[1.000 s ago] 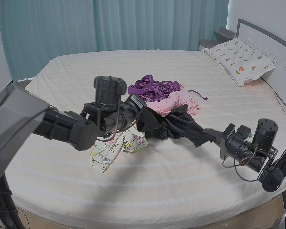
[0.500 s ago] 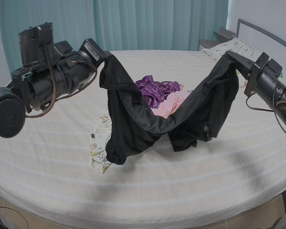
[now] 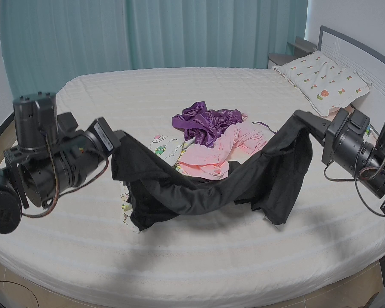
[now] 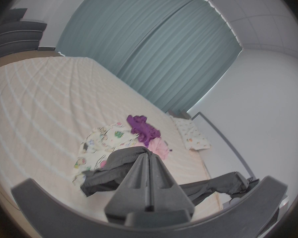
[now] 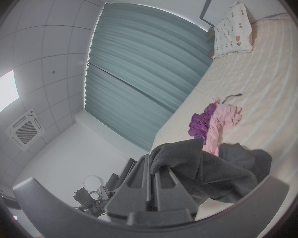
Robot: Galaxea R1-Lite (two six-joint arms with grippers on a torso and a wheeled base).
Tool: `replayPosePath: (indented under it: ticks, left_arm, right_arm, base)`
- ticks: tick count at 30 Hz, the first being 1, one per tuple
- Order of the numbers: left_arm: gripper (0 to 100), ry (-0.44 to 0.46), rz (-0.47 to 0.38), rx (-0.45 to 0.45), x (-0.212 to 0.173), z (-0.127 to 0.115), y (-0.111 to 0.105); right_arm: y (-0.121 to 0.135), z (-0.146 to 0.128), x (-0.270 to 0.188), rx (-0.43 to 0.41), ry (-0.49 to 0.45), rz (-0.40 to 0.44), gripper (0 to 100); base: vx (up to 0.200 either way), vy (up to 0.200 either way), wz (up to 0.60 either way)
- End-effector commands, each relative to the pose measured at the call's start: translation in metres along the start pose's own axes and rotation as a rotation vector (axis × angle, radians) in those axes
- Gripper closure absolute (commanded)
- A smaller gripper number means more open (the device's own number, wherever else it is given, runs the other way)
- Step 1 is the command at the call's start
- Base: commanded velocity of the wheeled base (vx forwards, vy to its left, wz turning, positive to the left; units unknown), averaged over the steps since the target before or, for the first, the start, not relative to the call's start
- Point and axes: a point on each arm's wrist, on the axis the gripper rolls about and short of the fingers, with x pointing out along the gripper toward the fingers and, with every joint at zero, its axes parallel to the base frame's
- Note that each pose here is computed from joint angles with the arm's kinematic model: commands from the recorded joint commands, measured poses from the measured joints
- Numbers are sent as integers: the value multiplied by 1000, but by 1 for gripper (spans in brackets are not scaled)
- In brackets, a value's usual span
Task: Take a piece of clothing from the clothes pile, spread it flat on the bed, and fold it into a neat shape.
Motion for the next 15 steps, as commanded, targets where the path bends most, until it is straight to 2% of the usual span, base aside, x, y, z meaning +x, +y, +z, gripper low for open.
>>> replayPosePath:
  ticks: [1, 5, 15]
  left_arm:
    - [100, 83, 77, 18, -6, -26, 23]
    - [100, 103, 98, 21, -10, -37, 34]
    - [100, 88, 62, -12, -17, -52, 44]
  right_arm:
    - [-17, -27, 0, 17, 98, -61, 100]
    - [-20, -31, -3, 21, 115, -75, 100]
    - [-27, -35, -7, 23, 127, -104, 100]
  base:
    - [0, 0, 0]
    - [0, 0, 0]
    - [0, 0, 0]
